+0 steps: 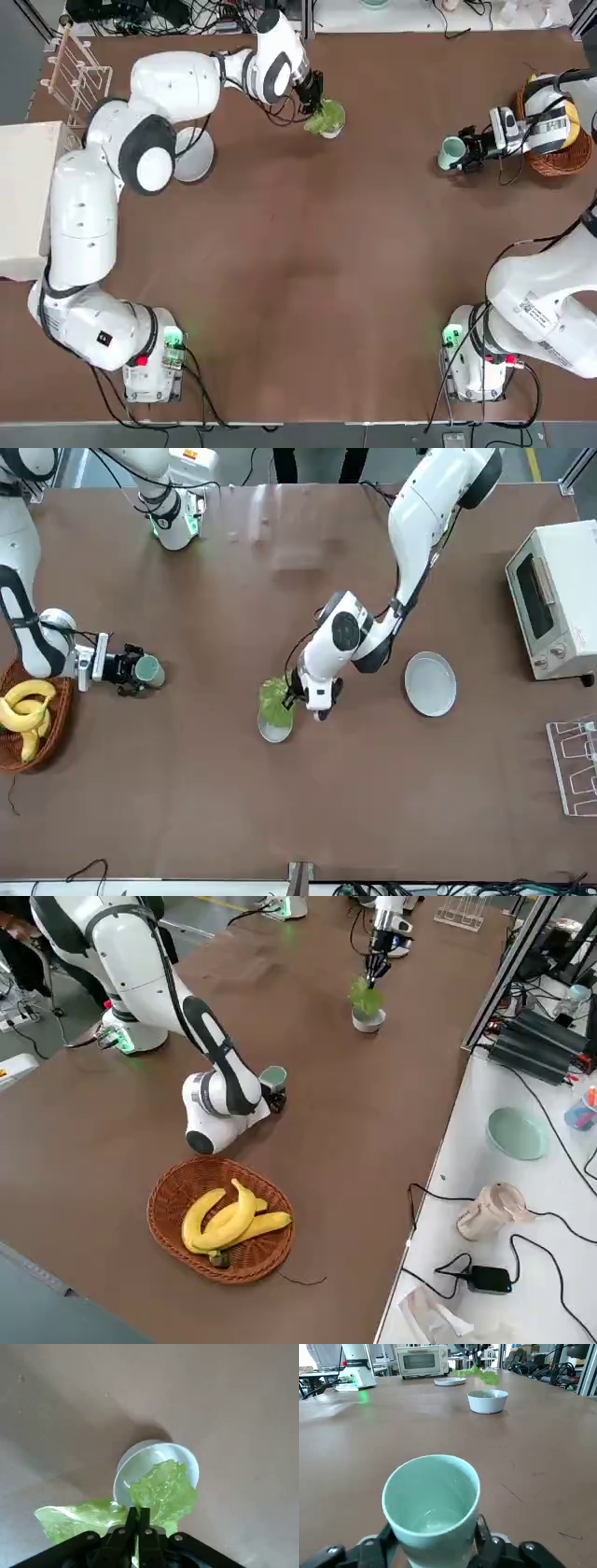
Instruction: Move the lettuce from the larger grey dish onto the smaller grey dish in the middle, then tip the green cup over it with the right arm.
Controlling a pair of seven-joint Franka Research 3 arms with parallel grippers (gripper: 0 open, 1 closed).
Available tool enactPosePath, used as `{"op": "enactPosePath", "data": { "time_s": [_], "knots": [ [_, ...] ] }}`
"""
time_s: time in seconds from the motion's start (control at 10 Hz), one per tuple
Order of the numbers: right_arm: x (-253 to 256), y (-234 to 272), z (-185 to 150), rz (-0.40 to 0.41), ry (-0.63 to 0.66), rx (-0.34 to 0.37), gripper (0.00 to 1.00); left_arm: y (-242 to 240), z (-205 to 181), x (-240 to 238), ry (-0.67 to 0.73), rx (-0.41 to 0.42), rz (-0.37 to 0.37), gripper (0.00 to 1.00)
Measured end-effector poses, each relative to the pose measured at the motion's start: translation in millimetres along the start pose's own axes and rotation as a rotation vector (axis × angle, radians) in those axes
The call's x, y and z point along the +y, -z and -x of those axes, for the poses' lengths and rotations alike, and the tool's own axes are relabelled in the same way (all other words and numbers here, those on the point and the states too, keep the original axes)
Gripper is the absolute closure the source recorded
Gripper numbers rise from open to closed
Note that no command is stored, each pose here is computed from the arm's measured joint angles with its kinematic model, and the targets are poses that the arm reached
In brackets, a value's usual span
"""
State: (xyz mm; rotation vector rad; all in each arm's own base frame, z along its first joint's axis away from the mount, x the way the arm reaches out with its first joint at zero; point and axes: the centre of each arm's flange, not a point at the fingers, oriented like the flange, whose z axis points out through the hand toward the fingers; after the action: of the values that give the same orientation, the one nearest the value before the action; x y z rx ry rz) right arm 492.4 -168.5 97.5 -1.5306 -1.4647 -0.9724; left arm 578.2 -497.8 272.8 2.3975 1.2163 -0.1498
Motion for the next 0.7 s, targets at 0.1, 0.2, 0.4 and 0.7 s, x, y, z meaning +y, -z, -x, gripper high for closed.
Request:
{"op": "enactPosePath", "data": {
  "time_s": [0.1, 0.2, 0.4, 0.7],
  "knots": [
    [1, -1, -1, -0.001, -0.019, 0.001, 0.32, -6, -6, -1, 0.002, 0.013, 0.010, 0.96],
    [4, -5, -4, -0.006, -0.037, 0.004, 0.32, -14, -10, -4, 0.004, 0.023, 0.024, 0.96],
    [23, -23, -24, 0.004, -0.059, 0.029, 0.32, -31, -16, -6, 0.010, 0.026, 0.045, 0.96],
    [58, -56, -63, 0.023, -0.069, 0.021, 0.32, -32, -19, -2, 0.012, 0.027, 0.056, 0.86]
  ]
}}
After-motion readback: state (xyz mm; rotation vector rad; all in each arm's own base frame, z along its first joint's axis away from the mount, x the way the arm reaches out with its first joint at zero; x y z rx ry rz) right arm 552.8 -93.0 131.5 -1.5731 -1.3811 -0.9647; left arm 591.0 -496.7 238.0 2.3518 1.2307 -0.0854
